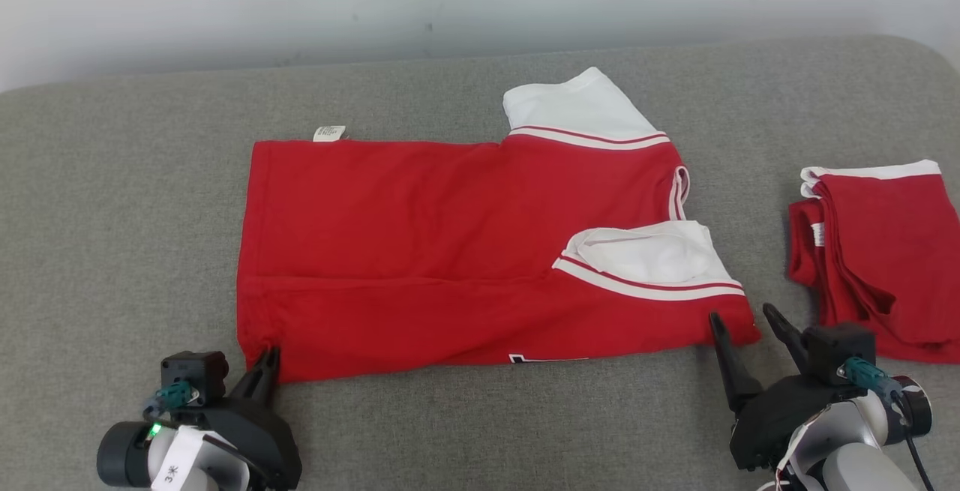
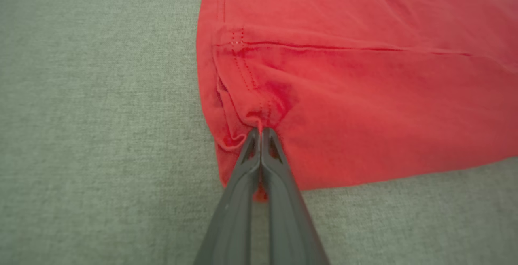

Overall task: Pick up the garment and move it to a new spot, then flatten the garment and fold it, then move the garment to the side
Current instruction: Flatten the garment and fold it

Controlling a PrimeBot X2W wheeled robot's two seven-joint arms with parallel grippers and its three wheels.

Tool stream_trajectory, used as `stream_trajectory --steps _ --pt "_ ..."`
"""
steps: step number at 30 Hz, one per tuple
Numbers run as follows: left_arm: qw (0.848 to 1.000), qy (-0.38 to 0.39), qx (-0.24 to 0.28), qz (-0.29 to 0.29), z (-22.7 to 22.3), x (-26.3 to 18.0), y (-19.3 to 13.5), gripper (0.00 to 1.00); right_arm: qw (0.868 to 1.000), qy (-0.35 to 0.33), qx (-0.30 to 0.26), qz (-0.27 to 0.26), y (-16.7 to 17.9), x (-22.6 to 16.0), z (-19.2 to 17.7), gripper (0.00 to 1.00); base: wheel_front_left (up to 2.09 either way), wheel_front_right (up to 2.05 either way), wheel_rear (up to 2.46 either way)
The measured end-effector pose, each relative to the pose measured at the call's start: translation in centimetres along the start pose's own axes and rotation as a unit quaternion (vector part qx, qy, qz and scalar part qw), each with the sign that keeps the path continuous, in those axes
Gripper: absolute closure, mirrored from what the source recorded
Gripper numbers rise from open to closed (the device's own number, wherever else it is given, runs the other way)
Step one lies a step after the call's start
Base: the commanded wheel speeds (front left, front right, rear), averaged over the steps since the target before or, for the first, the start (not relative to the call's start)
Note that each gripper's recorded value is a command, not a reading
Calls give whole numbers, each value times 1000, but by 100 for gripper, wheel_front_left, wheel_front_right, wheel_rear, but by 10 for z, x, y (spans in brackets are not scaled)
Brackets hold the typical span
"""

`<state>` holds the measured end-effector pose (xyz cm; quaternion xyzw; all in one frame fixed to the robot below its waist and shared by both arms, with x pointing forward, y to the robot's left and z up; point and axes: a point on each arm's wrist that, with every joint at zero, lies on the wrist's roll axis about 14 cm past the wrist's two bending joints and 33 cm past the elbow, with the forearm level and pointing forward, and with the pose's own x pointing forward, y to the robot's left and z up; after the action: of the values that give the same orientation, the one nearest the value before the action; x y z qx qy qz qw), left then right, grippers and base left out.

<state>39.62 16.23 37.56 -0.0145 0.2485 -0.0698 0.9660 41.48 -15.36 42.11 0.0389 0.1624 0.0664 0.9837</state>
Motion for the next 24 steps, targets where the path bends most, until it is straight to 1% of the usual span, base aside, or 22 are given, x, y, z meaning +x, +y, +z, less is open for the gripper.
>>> stream_trajectory --steps 4,12,18,19,20,21,22,23,24 --pt "1000 -1 -1 2 -1 1 3 100 1000 27 1 -3 -1 1 -15 0 0 0 0" --pt "1000 -1 -1 0 -2 7 2 100 998 60 10 -17 -8 3 -33 0 0 0 0" --pt "1000 -5 -4 -5 0 13 -1 100 997 71 17 -17 -6 13 -37 0 0 0 0" --pt "1000 -4 -4 -4 -1 13 0 100 997 72 17 -17 -6 15 -37 16 0 0 0" --pt "1000 -6 -4 -4 0 13 0 100 997 72 19 -17 -5 15 -37 63 0 0 0" --pt "1000 -6 -4 -3 -1 13 1 100 997 73 19 -16 -5 16 -38 82 0 0 0" --pt "1000 -6 -4 -3 -1 14 1 100 997 73 19 -15 -5 17 -37 98 0 0 0" --pt "1000 -7 -4 -2 -1 14 1 100 997 73 19 -13 -4 18 -37 100 0 0 0" --pt "1000 -7 -4 -2 0 14 2 100 997 73 19 -10 -3 18 -37 100 0 0 0"
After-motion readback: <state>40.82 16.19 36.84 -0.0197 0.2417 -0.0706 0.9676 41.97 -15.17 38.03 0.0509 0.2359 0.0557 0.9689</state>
